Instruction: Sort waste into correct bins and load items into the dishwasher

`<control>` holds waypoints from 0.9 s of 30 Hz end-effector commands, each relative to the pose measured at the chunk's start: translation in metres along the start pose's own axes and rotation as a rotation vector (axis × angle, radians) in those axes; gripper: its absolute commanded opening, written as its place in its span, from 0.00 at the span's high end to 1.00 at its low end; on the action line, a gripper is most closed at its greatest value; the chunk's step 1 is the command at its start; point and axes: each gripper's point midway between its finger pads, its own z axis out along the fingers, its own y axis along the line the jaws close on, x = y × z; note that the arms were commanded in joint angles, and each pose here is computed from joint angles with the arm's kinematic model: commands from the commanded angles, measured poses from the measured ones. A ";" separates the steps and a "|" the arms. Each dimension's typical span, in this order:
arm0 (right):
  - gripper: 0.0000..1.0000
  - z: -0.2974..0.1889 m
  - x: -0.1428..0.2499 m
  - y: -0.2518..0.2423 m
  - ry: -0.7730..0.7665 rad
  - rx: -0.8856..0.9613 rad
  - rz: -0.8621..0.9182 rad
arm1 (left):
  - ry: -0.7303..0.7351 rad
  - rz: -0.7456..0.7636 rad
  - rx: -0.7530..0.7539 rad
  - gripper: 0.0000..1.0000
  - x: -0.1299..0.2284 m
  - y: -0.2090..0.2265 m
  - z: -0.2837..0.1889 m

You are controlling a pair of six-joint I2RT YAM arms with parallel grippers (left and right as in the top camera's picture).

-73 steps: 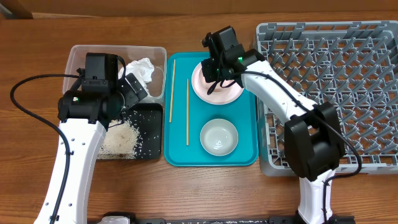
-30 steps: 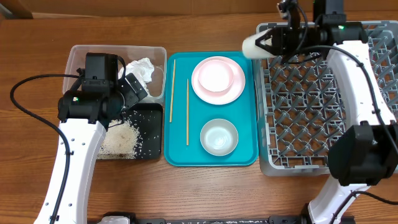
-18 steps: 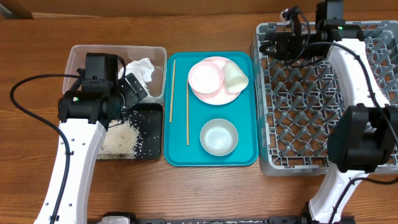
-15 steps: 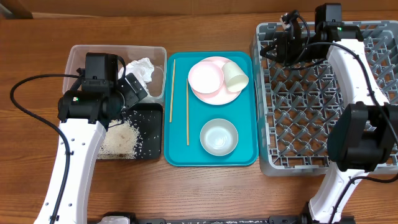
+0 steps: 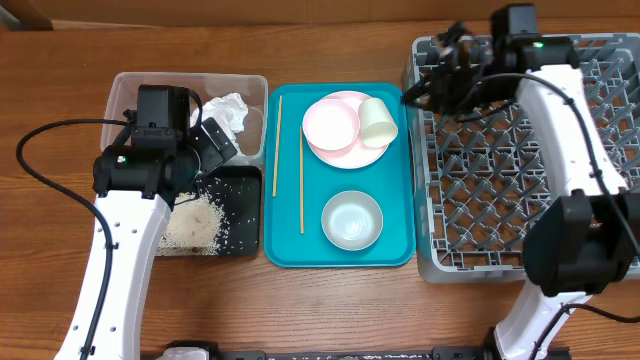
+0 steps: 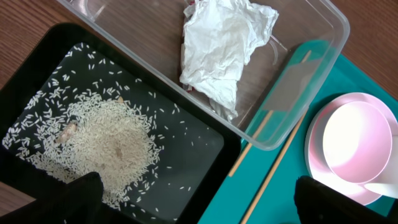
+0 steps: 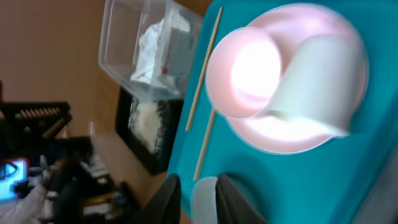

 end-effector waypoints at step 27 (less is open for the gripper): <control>0.65 0.082 0.029 -0.048 -0.231 0.574 0.729 | -0.018 0.012 0.014 0.00 -0.005 -0.003 -0.005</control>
